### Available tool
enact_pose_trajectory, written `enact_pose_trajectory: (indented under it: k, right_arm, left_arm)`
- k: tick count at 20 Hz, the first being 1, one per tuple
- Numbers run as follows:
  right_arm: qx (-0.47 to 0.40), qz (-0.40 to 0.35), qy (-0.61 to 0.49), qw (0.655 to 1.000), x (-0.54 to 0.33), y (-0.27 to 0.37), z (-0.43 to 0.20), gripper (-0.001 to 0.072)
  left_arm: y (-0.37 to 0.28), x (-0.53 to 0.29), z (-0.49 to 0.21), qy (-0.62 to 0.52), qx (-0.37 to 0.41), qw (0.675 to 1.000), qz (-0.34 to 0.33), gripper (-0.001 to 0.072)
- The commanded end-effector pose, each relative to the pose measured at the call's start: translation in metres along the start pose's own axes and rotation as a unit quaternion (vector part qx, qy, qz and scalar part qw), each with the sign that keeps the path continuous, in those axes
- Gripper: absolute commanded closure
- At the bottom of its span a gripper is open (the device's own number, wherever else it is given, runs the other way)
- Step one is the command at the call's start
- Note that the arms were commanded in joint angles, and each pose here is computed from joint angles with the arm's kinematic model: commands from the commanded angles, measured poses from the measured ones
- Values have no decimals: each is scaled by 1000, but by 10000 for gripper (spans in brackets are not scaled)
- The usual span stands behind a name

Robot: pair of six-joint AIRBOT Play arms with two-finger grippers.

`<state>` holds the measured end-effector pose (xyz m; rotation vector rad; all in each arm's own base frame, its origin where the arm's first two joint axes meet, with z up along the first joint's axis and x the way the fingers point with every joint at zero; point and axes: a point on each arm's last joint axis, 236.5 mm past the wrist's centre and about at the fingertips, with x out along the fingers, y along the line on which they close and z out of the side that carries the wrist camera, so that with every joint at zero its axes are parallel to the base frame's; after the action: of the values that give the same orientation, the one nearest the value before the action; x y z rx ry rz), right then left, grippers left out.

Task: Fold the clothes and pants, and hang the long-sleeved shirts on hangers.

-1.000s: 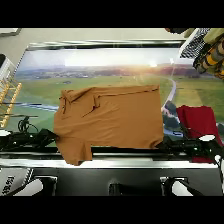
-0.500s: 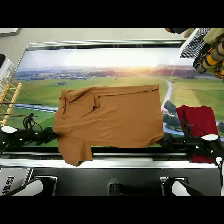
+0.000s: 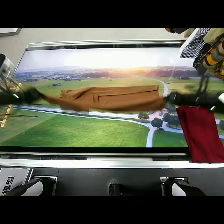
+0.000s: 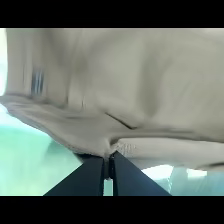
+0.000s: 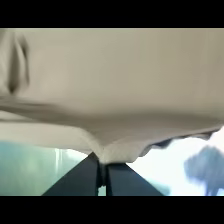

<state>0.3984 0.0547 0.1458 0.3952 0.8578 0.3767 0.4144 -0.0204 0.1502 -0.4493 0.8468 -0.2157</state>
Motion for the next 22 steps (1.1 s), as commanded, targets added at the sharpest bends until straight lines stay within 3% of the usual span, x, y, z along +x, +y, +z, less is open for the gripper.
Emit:
enact_pose_trajectory:
  k: [1,6,9,12,17,22]
  right_arm:
    - [-80,-34,-124,988,-99,65,82,678]
    - [-166,-23,-301,939,-255,170,84,678]
    - [-108,-31,-391,914,-318,184,73,678]
    - [-97,-40,-409,906,-334,185,65,678]
    - [-57,-58,-315,946,-276,148,71,678]
    - [23,-94,-103,990,-129,51,80,677]
  left_arm:
    - [-57,-125,80,-153,18,987,34,694]
    - [-119,-286,70,-310,62,947,52,694]
    - [-119,-349,36,-371,32,925,81,694]
    - [-102,-382,15,-398,21,908,131,694]
    - [-82,-336,25,-334,8,931,146,694]
    - [-37,-156,38,-106,32,988,110,694]
